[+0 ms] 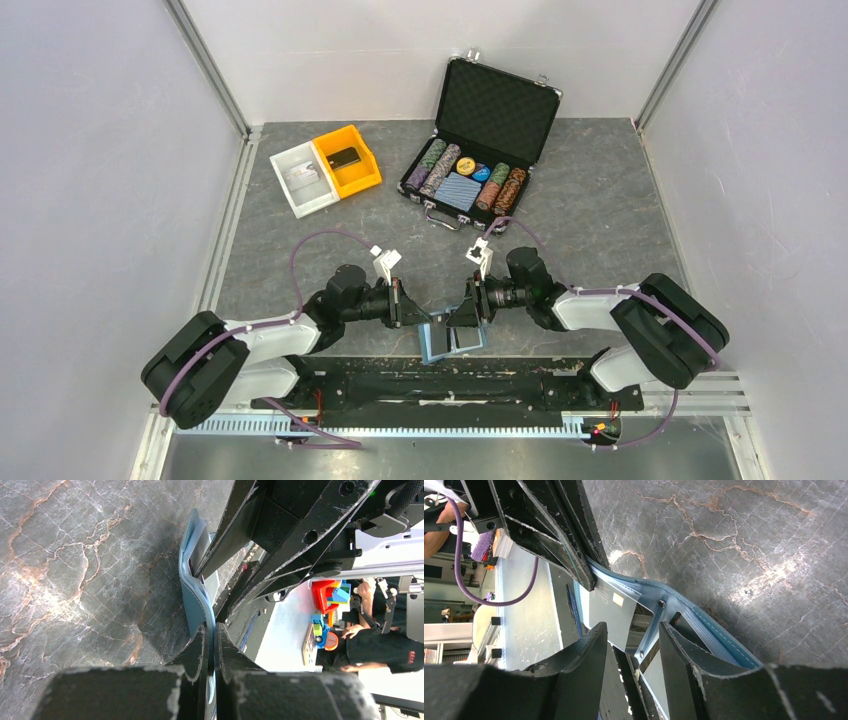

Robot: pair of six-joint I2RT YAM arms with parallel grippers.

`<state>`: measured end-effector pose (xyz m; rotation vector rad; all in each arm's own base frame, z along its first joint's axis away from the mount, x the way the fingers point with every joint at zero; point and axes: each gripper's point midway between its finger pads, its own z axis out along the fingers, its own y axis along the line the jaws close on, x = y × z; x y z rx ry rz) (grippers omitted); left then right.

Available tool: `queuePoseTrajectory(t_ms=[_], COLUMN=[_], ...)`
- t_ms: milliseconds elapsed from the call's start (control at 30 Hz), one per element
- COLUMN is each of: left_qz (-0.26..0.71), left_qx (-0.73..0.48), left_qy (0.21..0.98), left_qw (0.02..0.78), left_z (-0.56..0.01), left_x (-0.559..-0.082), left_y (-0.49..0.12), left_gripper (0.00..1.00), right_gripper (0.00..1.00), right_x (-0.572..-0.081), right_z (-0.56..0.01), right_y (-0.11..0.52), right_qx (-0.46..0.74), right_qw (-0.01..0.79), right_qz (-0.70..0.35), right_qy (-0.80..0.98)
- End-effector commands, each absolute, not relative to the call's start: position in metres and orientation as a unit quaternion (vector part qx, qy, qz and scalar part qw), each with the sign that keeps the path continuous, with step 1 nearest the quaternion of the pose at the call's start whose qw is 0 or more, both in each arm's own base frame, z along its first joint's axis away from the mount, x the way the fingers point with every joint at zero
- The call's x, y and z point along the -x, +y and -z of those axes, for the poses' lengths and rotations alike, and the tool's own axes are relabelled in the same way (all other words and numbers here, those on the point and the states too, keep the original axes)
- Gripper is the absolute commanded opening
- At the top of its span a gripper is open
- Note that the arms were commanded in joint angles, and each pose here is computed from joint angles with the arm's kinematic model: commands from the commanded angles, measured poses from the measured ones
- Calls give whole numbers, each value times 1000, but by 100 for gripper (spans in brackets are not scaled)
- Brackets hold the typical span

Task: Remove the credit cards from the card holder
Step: Remove the credit card from the card holder.

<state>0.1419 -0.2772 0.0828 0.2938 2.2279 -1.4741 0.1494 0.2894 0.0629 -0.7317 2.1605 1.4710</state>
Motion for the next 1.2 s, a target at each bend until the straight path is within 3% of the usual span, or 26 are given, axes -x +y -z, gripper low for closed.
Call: queuePoseTrajectory(t_ms=[0,867,1167], left_qz=[570,586,576], left_qx=[-139,-144,-135], left_qy=[769,753,762], left_qw=[252,263,264], left_z=[-113,-126,-119], left_x=[-143,-140,-143], left_y=[-287,-287,-285], left_gripper=[2,2,2], right_gripper=[45,42,17], right_x=[-158,-160,-155], right_z=[-79,-98,-104], right_y=[296,305,300], right_qx=[285,303,301], right_qw=[240,264,271], right_qz=[-540,-570,-588], right_qy=[755,716,700])
